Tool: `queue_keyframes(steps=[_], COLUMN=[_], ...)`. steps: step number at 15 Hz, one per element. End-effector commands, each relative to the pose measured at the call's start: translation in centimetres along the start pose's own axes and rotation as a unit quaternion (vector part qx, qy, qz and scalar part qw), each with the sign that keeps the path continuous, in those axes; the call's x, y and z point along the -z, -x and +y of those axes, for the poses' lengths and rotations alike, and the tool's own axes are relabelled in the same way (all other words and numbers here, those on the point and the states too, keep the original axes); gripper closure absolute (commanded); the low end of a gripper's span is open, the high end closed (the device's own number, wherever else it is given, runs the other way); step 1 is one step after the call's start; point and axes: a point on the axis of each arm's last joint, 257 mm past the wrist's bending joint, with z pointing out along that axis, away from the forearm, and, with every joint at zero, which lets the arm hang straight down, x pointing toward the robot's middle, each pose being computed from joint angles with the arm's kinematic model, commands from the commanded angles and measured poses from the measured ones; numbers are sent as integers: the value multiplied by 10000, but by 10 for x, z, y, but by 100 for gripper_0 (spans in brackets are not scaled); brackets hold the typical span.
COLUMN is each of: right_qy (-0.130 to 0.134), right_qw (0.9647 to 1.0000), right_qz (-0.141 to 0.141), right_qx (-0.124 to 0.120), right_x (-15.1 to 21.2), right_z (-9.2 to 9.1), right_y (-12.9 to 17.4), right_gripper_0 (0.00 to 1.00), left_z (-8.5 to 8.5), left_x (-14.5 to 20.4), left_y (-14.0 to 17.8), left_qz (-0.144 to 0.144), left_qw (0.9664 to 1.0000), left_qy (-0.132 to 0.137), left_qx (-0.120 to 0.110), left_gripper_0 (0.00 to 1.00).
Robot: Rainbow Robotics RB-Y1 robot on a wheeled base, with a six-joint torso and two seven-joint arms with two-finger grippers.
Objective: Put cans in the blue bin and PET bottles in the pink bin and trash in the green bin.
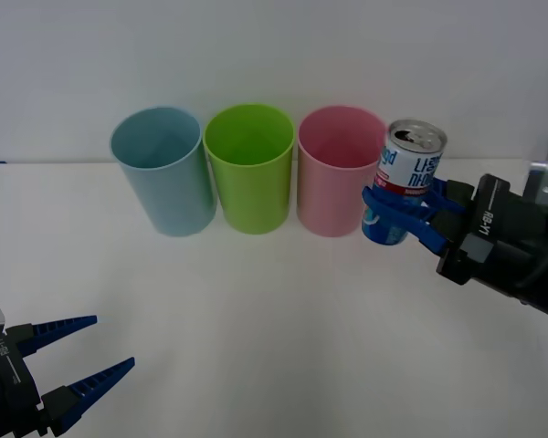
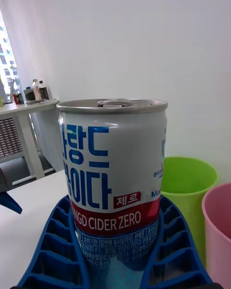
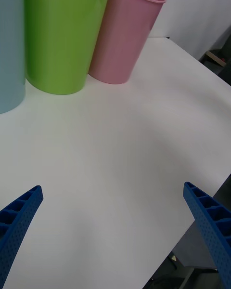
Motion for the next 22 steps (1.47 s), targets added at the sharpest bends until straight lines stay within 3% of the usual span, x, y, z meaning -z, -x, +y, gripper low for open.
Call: queue_keyframes(steps=[1,8,12,22], right_qy=[157,84,130,-223], right_qw=[9998,9996,9991,9986], right_qz=[-86,66,117,9], right_qx=[-36,-260,-397,-480], right_x=[-33,-103,-150,-274], right_z=[9,11,-1,-19], right_y=[8,8,-4,-17], right_gripper_0=[100,100,100,100], left_z=[0,0,0,0], left_x=[0,0,0,0], left_y=[0,0,0,0], left_qz=[0,0,0,0], left_qw=[10000,10000,10000,10000], left_qy=[0,0,0,0], left_qx=[0,0,0,0], left_gripper_0=[0,0,0,0])
